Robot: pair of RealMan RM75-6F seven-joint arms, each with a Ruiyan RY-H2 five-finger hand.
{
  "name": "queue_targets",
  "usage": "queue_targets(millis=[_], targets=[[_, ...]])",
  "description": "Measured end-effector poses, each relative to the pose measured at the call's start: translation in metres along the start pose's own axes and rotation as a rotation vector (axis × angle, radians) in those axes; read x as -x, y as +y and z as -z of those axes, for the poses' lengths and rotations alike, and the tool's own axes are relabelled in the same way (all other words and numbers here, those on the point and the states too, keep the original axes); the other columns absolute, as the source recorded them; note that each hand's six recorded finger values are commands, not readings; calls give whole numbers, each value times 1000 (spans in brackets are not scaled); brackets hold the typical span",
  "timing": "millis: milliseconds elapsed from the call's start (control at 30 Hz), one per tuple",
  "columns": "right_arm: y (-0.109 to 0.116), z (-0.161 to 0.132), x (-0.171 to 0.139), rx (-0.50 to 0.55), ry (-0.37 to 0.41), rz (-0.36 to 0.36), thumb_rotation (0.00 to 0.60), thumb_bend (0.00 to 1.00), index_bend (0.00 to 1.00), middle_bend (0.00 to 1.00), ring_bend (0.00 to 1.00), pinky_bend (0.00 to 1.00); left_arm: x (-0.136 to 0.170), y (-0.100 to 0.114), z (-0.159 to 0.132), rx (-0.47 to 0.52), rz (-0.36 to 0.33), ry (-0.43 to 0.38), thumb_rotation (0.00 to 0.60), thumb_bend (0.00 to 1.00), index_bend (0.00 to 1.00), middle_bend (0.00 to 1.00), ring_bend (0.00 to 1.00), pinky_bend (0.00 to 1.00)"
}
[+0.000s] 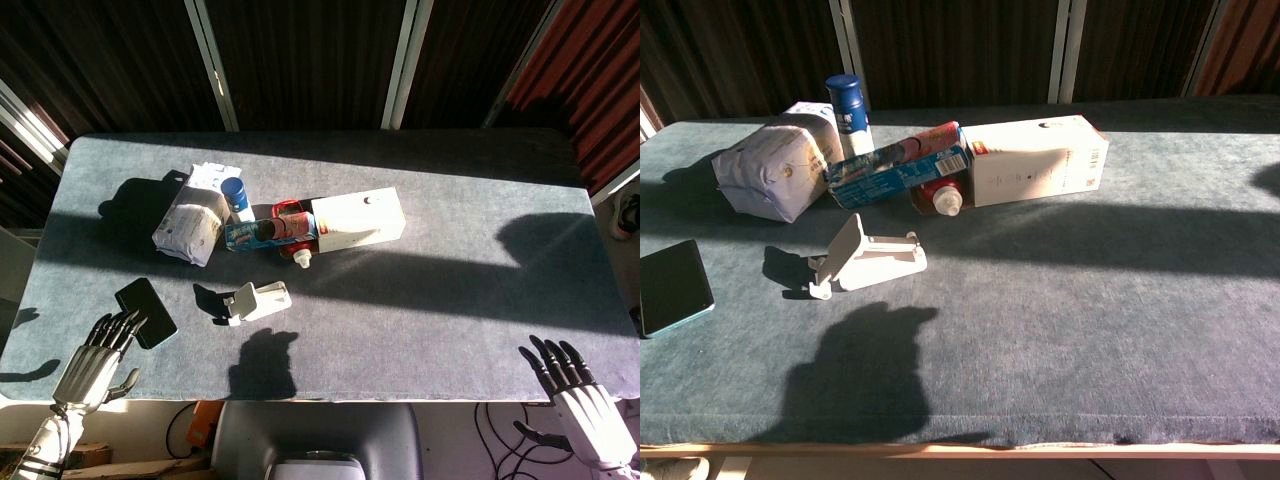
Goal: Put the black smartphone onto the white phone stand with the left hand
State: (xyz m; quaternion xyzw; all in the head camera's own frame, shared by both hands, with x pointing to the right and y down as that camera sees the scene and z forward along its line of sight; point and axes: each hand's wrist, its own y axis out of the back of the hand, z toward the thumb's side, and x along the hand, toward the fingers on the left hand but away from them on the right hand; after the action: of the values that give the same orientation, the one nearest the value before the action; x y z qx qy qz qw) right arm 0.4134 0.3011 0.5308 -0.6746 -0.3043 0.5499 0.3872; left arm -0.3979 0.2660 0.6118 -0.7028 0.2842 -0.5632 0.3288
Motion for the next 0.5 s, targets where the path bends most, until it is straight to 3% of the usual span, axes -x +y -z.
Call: queue_targets(millis=[267,500], targets=[[1,0,0,3,0,2,600,249,0,0,0,0,-2,-4,-2,-6,18,-15,600,371,0,0,0,0],[0,-3,2,9,17,-1,600,249,0,0,0,0,-26,-8,-20,-40,100,-174,600,374,0,0,0,0]])
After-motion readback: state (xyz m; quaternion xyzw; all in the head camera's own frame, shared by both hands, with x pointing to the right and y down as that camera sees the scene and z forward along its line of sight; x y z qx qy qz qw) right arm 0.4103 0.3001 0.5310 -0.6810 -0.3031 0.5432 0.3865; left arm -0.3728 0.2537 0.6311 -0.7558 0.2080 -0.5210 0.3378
